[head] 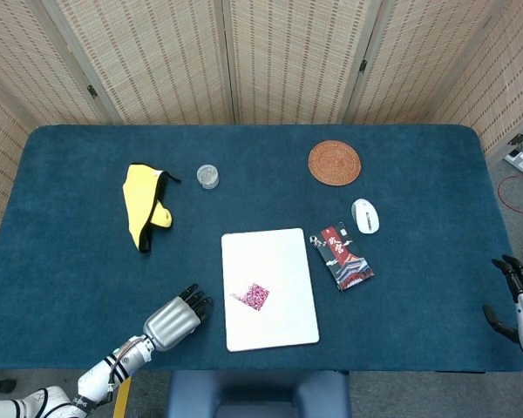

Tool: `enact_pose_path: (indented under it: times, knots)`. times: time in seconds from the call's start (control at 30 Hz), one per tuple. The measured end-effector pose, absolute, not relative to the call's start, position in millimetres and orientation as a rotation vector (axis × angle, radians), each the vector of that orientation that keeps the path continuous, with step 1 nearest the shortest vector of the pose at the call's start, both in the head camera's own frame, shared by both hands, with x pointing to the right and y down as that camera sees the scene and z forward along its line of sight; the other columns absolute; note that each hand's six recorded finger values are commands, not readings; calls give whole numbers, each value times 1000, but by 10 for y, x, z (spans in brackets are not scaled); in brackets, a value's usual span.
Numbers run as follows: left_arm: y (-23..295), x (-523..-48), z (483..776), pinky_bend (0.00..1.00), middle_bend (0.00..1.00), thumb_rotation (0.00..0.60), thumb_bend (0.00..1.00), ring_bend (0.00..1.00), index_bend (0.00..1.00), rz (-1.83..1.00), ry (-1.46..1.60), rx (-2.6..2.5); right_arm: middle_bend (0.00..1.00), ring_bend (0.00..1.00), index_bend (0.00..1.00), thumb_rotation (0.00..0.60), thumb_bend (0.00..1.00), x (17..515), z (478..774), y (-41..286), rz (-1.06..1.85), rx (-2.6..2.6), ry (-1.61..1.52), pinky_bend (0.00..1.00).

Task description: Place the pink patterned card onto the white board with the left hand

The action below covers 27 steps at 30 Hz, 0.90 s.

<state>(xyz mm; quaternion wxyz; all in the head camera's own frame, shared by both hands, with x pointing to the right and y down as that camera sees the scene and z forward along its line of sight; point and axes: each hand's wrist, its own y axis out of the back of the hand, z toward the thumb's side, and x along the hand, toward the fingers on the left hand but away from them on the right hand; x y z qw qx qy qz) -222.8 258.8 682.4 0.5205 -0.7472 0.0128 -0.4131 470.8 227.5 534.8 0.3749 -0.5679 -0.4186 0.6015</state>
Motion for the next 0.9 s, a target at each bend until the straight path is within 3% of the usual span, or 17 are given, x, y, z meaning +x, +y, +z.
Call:
enact_pose_path:
  times: [0.4,0.9]
  knots:
    - [2161,-1889,6635,162,208,600,358,201,531,-928,122,-1786,181,239,175,600,308,4722,5368,2275,1544,-1457,-1075,162]
    - [1876,-1094,6806,157,208,600,358,201,531,-899,89,-1795,181,238,175,600,307,4827,5371,2293,1567,-1444,-1091,162]
